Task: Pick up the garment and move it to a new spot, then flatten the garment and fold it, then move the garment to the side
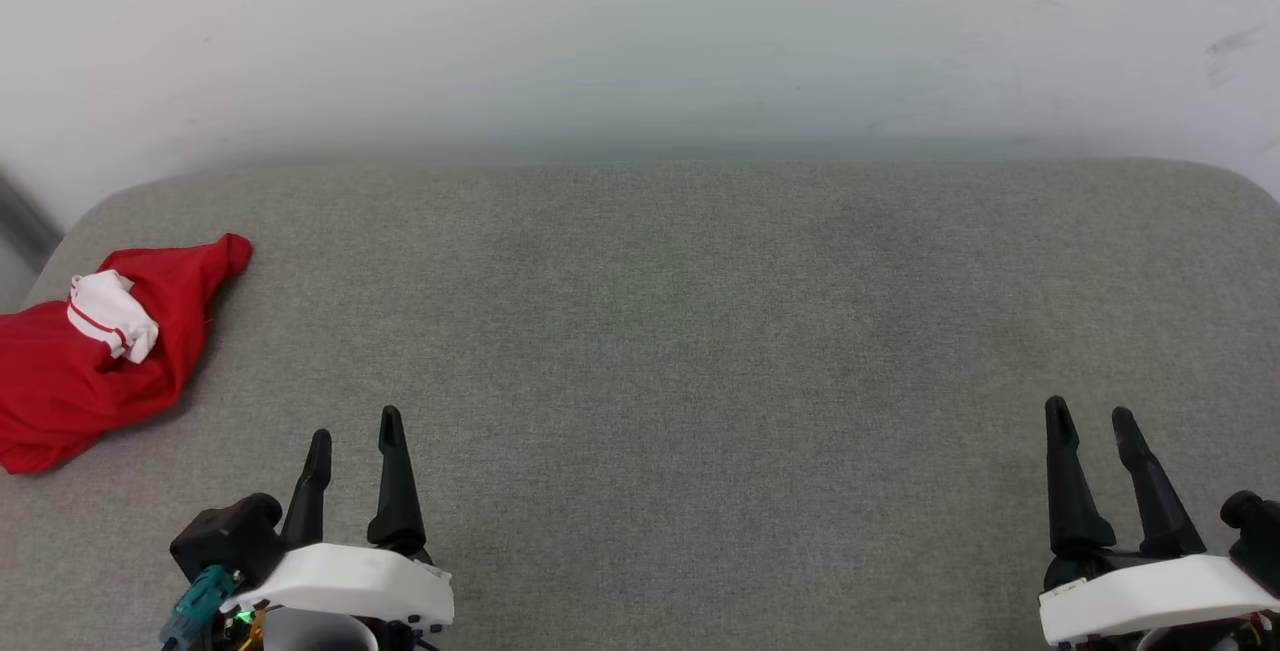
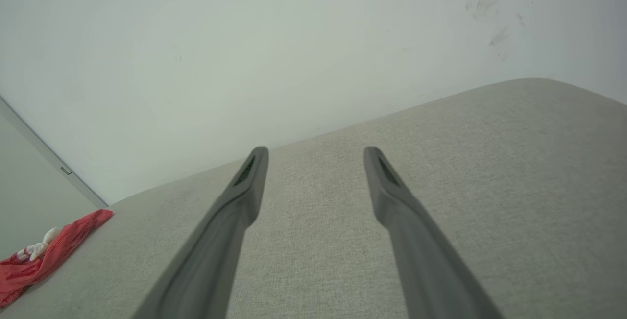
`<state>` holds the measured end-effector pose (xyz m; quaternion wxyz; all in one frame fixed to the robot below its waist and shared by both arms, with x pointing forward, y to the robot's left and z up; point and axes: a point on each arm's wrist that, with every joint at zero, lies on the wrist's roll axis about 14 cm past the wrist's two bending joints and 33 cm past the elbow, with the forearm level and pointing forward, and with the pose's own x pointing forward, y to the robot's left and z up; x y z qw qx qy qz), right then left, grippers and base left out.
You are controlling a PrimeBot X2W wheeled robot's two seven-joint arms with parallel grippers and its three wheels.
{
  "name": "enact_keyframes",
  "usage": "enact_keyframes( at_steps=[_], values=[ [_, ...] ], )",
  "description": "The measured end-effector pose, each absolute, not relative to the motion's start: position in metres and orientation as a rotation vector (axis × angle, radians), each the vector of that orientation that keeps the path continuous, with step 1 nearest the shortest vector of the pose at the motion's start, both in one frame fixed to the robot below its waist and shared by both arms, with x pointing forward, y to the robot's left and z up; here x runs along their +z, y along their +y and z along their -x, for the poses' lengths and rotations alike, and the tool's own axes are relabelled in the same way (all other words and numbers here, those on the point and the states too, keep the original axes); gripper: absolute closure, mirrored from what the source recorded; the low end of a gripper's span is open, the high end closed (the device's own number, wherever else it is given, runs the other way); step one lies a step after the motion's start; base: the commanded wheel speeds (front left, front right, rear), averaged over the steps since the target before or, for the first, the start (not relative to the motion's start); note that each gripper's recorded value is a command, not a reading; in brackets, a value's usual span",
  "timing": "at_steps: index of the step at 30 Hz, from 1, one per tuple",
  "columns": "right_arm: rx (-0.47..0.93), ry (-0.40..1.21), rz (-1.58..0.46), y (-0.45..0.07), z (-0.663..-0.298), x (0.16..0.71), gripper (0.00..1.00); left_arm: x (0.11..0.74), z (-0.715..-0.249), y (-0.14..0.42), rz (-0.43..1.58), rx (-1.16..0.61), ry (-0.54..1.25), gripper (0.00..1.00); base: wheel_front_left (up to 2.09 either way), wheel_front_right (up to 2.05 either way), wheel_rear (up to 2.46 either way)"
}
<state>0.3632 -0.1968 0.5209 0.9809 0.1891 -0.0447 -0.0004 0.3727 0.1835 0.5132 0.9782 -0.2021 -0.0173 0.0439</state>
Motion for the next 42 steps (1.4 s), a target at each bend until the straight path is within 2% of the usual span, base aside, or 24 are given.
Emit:
enact_keyframes(
  at_steps=[42],
  values=[
    [0.056,-0.14,-0.091,-0.183,-0.353,0.526,0.0,0.518,-0.363,0.174,0.102,0.04,-0.105,0.0,0.0,0.0,0.0]
  ],
)
